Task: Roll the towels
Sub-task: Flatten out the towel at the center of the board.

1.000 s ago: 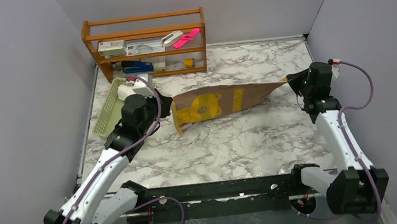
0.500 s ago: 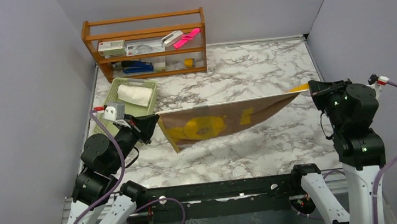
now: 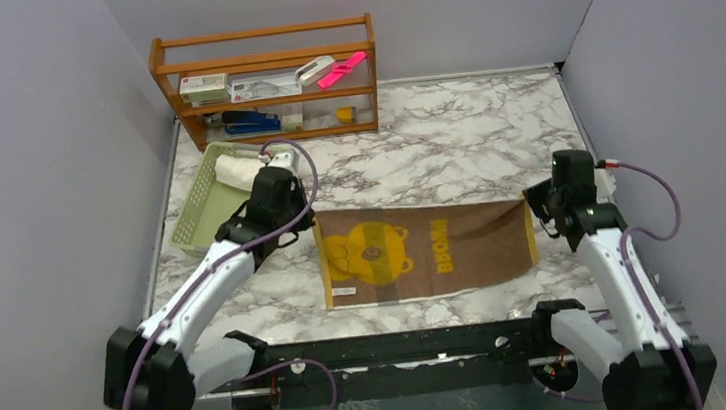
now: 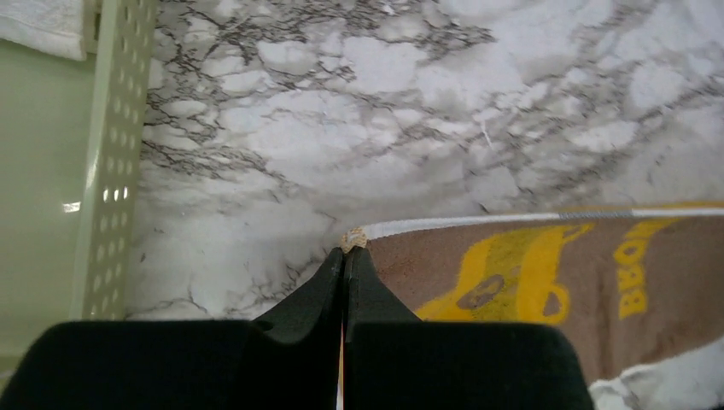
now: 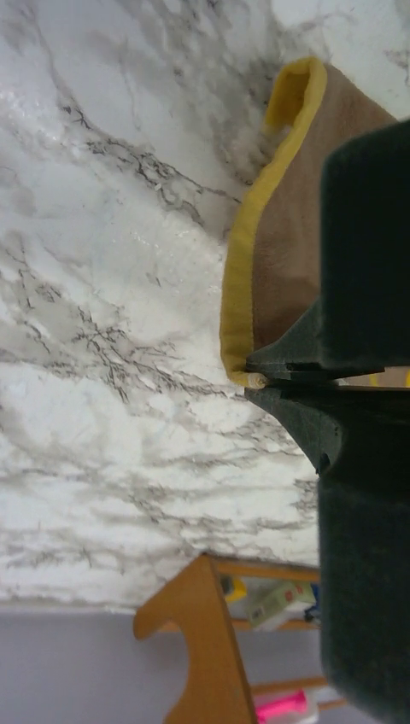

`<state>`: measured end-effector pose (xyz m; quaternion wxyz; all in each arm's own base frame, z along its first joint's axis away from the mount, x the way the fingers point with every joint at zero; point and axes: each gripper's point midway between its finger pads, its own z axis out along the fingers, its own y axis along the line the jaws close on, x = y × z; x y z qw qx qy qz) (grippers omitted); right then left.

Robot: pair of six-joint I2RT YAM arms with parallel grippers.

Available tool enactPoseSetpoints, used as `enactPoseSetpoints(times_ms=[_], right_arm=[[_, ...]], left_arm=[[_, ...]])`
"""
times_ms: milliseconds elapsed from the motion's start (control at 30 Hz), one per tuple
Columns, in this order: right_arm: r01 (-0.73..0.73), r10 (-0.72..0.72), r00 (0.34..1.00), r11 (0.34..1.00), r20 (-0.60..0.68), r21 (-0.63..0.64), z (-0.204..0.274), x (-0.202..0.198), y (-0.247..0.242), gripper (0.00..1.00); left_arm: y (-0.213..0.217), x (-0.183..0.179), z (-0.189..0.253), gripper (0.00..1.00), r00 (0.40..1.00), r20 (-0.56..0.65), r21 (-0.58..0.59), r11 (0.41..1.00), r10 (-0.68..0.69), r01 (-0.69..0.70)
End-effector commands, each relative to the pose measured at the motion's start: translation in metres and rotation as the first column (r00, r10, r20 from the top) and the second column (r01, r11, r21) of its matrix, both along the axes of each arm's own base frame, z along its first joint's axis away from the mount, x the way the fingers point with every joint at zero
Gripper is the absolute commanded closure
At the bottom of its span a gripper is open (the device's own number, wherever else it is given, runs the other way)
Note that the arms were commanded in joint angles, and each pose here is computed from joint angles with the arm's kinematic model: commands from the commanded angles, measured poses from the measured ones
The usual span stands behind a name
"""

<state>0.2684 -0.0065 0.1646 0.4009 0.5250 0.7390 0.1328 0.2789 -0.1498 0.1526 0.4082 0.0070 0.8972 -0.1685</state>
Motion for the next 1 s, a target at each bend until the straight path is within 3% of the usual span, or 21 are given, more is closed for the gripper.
enactPoseSetpoints(times_ms=[0, 200, 233, 300, 333, 367, 400, 500, 633, 733, 767, 867, 967], right_arm=[[0.083, -0.084, 0.994, 0.996, 0.064, 0.018, -0.009, 0.058, -0.010, 0.99], [0.101, -0.101, 0.995, 0.995, -0.010, 0.023, -0.047, 0.114, -0.011, 0.99], [0.090, -0.089, 0.996, 0.996, -0.015, 0.023, -0.053, 0.124, -0.010, 0.94], [0.015, -0.015, 1.000, 1.000, -0.009, -0.012, -0.056, 0.145, -0.006, 0.68], [-0.033, 0.032, 0.999, 0.999, -0.017, -0.038, -0.056, 0.155, -0.004, 0.42], [-0.092, 0.091, 0.996, 0.993, -0.022, -0.076, -0.052, 0.166, -0.003, 0.18], [-0.161, 0.158, 0.987, 0.979, -0.031, -0.122, -0.048, 0.176, -0.001, 0.03], [-0.362, 0.384, 0.923, 0.884, 0.018, -0.294, -0.017, 0.202, 0.007, 0.00], [-0.561, 0.662, 0.748, 0.670, 0.049, -0.487, 0.006, 0.213, 0.029, 0.00], [-0.702, 0.820, 0.572, 0.483, -0.009, -0.523, 0.003, 0.219, 0.052, 0.00], [-0.731, 0.841, 0.540, 0.445, -0.040, -0.518, 0.001, 0.220, 0.054, 0.00], [-0.706, 0.834, 0.550, 0.438, -0.042, -0.557, 0.015, 0.220, 0.050, 0.00], [-0.661, 0.861, 0.508, 0.379, -0.014, -0.647, 0.029, 0.203, 0.054, 0.00]], left_arm=[[0.010, 0.070, 0.009, 1.00, 0.989, 0.086, -0.009, 0.993, 0.117, -0.116], [0.018, 0.139, 0.001, 1.00, 0.981, 0.115, 0.008, 0.987, 0.160, -0.161], [0.019, 0.148, -0.002, 1.00, 0.980, 0.117, 0.002, 0.987, 0.161, -0.162], [0.020, 0.165, -0.006, 1.00, 0.981, 0.116, -0.018, 0.988, 0.157, -0.156], [0.021, 0.172, -0.010, 0.94, 0.982, 0.108, -0.017, 0.988, 0.152, -0.151], [0.021, 0.179, -0.010, 0.84, 0.984, 0.107, -0.013, 0.989, 0.145, -0.145], [0.022, 0.184, -0.010, 0.72, 0.985, 0.108, -0.007, 0.991, 0.137, -0.137], [0.027, 0.195, -0.013, 0.49, 0.989, 0.094, -0.012, 0.994, 0.112, -0.111], [0.019, 0.200, -0.020, 0.42, 0.997, 0.067, -0.055, 0.998, 0.030, -0.026], [0.010, 0.201, -0.028, 0.41, 0.999, 0.030, -0.082, 0.996, -0.019, 0.022], [0.005, 0.201, -0.032, 0.41, 0.999, 0.014, -0.103, 0.994, -0.033, 0.034], [-0.011, 0.198, -0.042, 0.40, 0.996, -0.032, -0.187, 0.980, -0.079, 0.072], [-0.019, 0.196, -0.057, 0.40, 0.992, -0.086, -0.233, 0.970, -0.094, 0.072]])
